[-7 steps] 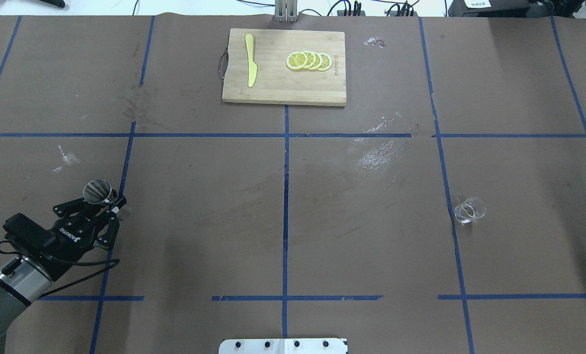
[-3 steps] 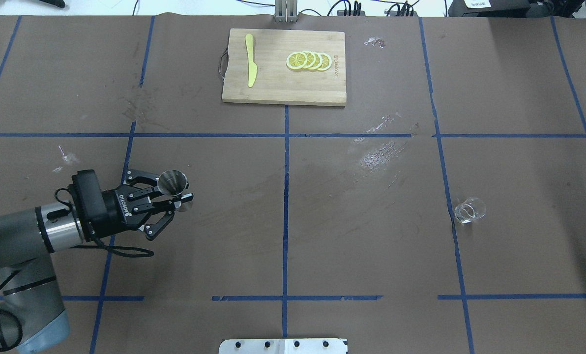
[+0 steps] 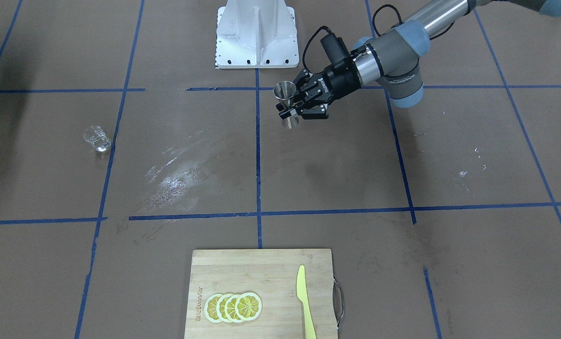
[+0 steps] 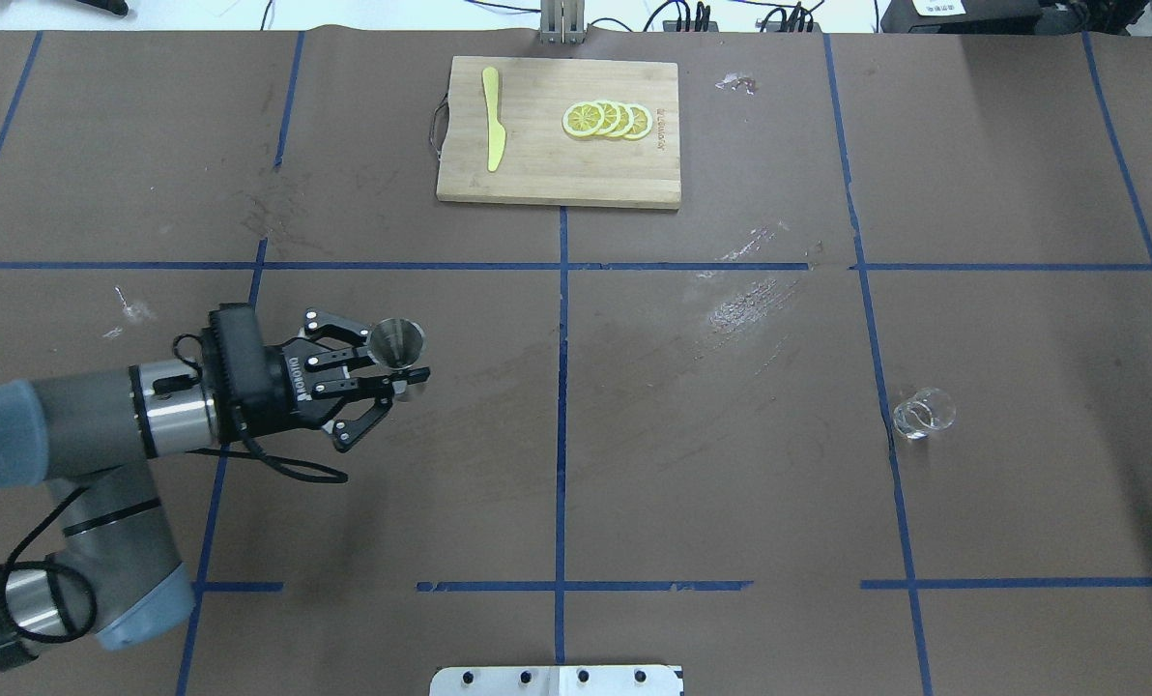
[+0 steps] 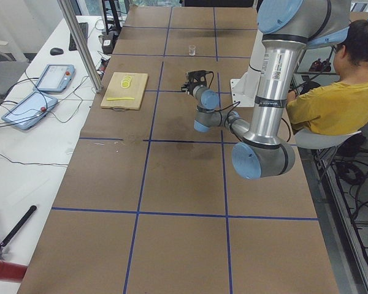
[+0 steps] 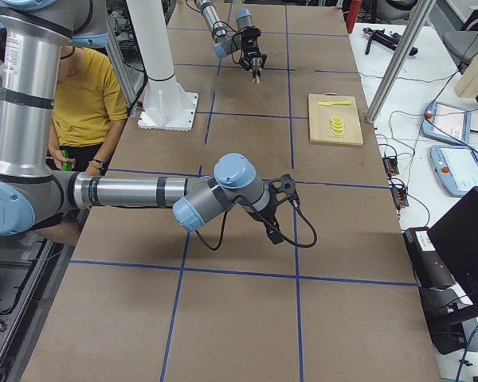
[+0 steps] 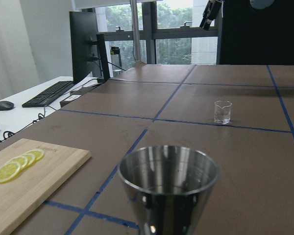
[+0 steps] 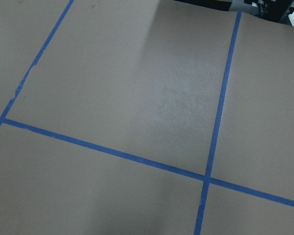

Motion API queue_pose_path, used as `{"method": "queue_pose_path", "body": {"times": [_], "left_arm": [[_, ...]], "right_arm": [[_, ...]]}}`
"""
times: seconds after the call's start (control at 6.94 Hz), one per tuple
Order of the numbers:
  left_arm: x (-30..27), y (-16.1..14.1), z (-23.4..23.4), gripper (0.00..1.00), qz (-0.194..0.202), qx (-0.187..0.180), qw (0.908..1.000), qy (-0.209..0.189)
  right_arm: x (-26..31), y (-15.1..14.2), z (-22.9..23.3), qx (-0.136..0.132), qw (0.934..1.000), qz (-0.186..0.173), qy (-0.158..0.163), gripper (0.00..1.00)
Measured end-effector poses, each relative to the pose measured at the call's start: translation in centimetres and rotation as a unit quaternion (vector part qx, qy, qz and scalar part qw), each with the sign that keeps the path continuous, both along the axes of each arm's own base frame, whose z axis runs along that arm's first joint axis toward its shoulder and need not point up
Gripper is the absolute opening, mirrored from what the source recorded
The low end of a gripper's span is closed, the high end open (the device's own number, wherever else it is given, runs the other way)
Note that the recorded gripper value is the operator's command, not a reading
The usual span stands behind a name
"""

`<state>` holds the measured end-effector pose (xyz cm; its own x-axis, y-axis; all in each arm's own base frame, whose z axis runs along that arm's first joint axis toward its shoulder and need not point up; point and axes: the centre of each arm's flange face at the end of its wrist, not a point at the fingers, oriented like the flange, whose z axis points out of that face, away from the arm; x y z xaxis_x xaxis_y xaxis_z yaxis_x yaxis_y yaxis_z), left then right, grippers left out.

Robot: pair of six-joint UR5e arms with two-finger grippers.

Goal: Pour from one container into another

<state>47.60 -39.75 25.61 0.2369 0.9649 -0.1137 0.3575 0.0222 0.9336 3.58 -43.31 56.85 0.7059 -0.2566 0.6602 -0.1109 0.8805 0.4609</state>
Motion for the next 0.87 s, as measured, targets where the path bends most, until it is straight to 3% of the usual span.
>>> {"method": "queue_pose_path", "body": {"times": [0.58,0.87], "left_arm": [[2.0,-1.1,-2.3,0.00,0.003,-0.003,1.0000,-0.004],[2.3,-1.2,-2.7,0.00,0.002,-0.005,1.0000,-0.006]], "right_arm": [[-6.1,0.6,-6.9,-0.038,0.9977,0.025,-0.051,1.00],[-12.1,2.4,-13.8,-0.019,0.9970,0.029,-0.069,1.00]]}}
